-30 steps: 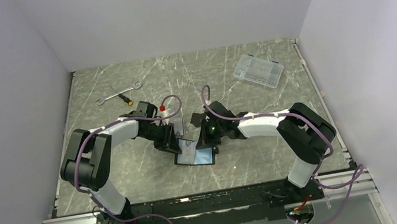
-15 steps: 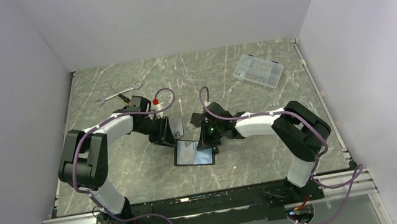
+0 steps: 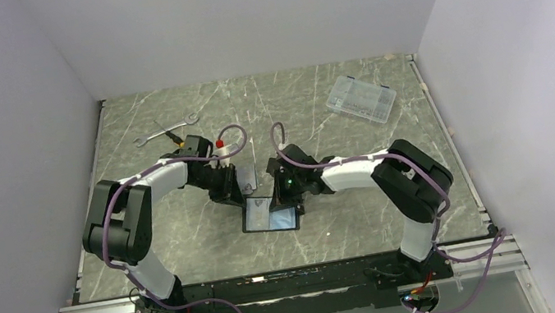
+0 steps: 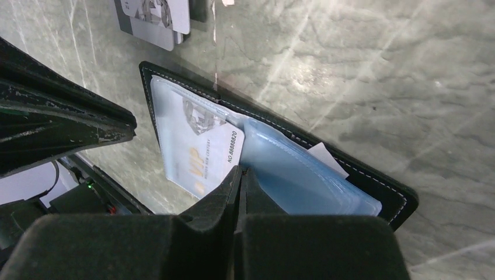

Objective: Put the credit cards into the card holder
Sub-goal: Insert the credit card into the card holder.

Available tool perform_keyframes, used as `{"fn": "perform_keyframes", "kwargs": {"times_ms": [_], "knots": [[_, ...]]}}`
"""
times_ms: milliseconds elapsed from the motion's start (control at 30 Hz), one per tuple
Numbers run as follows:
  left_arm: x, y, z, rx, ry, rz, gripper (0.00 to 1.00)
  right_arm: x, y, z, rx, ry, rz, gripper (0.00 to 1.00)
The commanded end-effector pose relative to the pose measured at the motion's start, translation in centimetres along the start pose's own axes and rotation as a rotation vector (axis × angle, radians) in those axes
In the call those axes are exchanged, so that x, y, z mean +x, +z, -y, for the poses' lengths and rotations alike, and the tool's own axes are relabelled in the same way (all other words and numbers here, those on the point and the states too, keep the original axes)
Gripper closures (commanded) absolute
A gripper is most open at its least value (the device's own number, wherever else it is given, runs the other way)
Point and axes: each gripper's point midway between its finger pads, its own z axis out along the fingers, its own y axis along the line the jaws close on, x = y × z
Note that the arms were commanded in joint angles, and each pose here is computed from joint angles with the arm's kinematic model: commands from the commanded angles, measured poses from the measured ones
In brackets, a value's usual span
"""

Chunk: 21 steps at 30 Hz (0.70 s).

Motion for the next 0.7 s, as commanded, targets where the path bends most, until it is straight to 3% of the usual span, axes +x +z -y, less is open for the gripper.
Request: {"fn": "perform_keyframes", "kwargs": {"times_ms": [0, 333, 667], "knots": [[0.3, 0.3, -0.1, 0.001, 0.016, -0.007, 0.88, -0.4, 0.7, -1.3, -0.016, -0.009, -0.002, 1.00], [0.4, 0.3, 0.2, 0.010, 0.034, -0.016, 0.90, -0.4, 1.0, -3.0, -0.025, -0.046, -0.009, 1.00], [1.2, -1.6, -1.6, -0.110, 0.227, -0.048, 0.92, 1.7, -0.5, 1.4, 0.083, -0.020, -0.019, 1.00]]}}
